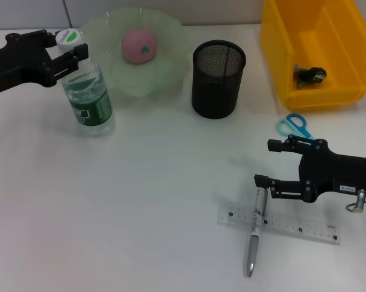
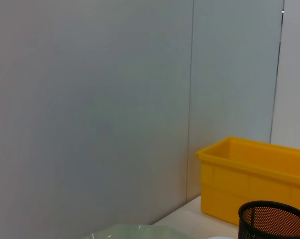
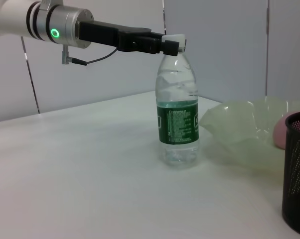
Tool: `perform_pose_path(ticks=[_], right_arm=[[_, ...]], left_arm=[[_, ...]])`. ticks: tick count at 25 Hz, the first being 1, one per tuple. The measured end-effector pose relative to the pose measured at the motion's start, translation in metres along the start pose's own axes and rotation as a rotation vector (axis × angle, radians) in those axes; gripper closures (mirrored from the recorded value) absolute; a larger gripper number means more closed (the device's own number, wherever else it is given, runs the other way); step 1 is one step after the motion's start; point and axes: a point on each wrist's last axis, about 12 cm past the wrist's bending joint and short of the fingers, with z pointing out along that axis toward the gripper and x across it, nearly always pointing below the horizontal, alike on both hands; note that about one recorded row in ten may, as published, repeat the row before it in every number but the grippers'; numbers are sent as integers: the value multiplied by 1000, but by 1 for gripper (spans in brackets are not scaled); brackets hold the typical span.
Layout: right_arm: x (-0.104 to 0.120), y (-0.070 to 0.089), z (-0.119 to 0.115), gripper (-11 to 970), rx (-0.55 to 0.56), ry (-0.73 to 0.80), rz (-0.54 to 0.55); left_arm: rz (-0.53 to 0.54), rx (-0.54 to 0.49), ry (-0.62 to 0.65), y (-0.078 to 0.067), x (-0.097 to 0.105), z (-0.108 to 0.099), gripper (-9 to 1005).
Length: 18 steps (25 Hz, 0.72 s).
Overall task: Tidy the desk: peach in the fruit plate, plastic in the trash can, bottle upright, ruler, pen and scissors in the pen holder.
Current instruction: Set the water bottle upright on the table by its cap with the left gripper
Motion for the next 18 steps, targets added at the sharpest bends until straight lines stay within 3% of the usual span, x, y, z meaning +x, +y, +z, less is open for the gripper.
perform_pose_path(ticks=[18], right_arm=[[-2, -1, 2, 150, -3, -2, 4]], left_arm=[[19, -10, 9, 1, 3, 0, 522]])
